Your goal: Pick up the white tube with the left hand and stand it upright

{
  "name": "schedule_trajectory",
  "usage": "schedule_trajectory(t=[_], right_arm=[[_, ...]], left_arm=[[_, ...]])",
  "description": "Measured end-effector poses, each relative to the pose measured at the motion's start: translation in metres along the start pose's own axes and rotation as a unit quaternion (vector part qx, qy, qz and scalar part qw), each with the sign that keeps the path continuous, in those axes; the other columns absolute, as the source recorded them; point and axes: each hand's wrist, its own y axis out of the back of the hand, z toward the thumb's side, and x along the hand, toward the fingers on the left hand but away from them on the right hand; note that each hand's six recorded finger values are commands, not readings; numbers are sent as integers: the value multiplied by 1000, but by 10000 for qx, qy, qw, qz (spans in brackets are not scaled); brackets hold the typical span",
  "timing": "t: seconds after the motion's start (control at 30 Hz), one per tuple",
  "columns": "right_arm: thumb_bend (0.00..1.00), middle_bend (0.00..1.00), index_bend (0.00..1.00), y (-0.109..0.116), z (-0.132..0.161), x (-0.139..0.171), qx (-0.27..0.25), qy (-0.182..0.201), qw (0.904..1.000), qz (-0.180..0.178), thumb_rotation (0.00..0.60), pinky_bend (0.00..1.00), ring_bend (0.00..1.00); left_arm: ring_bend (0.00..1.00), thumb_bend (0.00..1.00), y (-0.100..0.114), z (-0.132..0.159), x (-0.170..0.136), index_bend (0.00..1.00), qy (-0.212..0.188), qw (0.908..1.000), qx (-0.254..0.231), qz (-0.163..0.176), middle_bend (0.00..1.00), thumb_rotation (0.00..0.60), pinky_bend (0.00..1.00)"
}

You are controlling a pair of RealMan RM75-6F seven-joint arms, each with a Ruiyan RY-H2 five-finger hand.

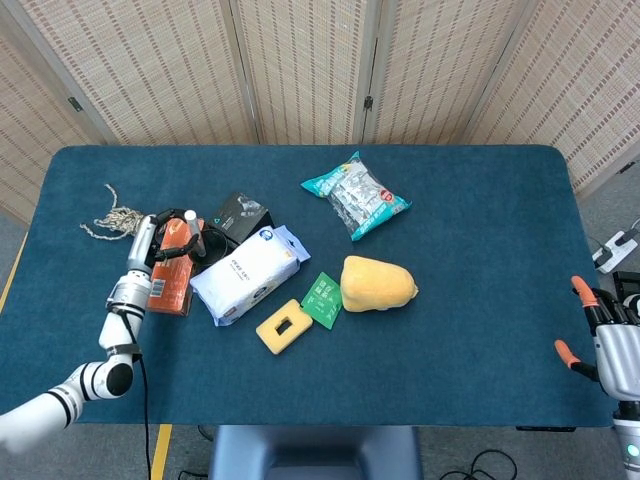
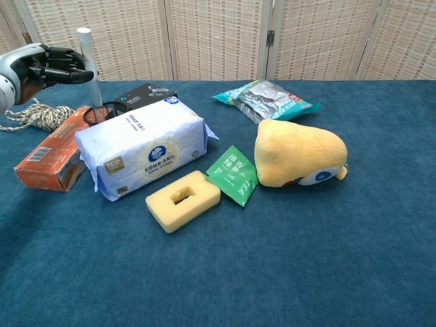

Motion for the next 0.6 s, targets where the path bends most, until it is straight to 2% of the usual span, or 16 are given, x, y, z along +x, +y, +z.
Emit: schedule_trajectory(t=[0.2, 0.33, 0.43, 0.6], right_arm=[[176, 206, 55, 0, 0, 0, -8, 7, 10000, 0, 600, 270, 151], [176, 205, 56, 1, 0, 1, -3, 7, 10000, -25, 600, 270, 151], [176, 206, 56, 1, 0, 1, -9, 2, 10000, -34, 600, 270, 151], [176, 206, 56, 2, -1, 1, -14, 4, 10000, -52, 600, 270, 151]], left_arm=[[181, 440, -9, -8, -4, 505, -45, 9976, 670, -176, 310, 600, 141], [101, 420, -10, -10, -6, 337, -72, 9932, 1126, -267, 218, 600, 125], [77, 406, -6, -9, -8, 212, -105, 9888, 1457, -317, 179, 600, 120], [71, 404, 11, -2, -13, 166, -233, 9850, 1702, -132, 167, 600, 119]])
